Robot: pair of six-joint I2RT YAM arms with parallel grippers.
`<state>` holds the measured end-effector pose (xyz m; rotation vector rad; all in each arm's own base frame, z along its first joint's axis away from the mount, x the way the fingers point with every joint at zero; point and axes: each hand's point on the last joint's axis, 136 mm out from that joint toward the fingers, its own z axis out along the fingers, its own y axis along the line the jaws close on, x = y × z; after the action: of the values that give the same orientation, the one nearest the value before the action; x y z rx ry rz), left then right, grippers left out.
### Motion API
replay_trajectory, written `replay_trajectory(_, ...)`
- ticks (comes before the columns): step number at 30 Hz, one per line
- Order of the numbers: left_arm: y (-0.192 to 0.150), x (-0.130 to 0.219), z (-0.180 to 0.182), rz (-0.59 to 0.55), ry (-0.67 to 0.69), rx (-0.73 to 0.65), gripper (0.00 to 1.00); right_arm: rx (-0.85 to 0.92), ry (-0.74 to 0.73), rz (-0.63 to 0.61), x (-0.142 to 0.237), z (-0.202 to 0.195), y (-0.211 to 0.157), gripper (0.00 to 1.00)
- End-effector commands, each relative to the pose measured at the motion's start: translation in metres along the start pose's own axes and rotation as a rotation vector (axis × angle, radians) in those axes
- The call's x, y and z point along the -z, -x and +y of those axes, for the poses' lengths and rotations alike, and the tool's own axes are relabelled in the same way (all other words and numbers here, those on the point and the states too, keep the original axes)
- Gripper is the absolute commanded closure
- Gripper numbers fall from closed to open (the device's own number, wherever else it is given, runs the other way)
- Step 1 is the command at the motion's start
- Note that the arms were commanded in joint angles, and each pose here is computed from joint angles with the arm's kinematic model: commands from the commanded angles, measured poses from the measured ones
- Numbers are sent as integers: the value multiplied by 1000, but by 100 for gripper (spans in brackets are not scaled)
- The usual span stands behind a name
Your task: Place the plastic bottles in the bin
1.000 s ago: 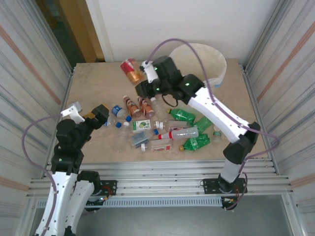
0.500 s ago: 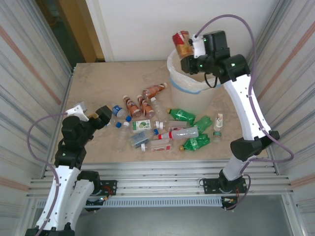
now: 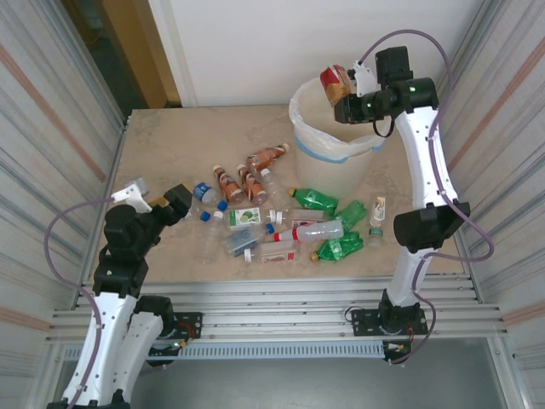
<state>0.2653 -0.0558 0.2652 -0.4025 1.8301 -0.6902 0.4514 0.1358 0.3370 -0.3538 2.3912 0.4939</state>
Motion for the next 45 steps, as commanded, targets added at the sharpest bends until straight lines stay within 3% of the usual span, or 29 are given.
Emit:
replay_trajectory(1,0,0,-2,-9,-15,-14,1,29,9,39,-8,-1,-5,100)
replay_trajectory(18,-7,-5,1,27,-6,-26,1,96,-153,194,-62,-29,-32,100)
replay_trajectory(23,-14,-7,7,62,15,-33,1,101,-178,216,-70,-34,-37,90)
replay_trajectory(29,-19,-12,9,94,24,-16,1,102,-202,218,-72,-40,-37,56)
replay_trajectory(31,-20,-13,10,100,33,-14,1,105,-208,210,-69,-39,-35,49)
replay_trajectory(45,-24,-15,40,123,206,66,2,113,-255,25,-19,-30,4,35)
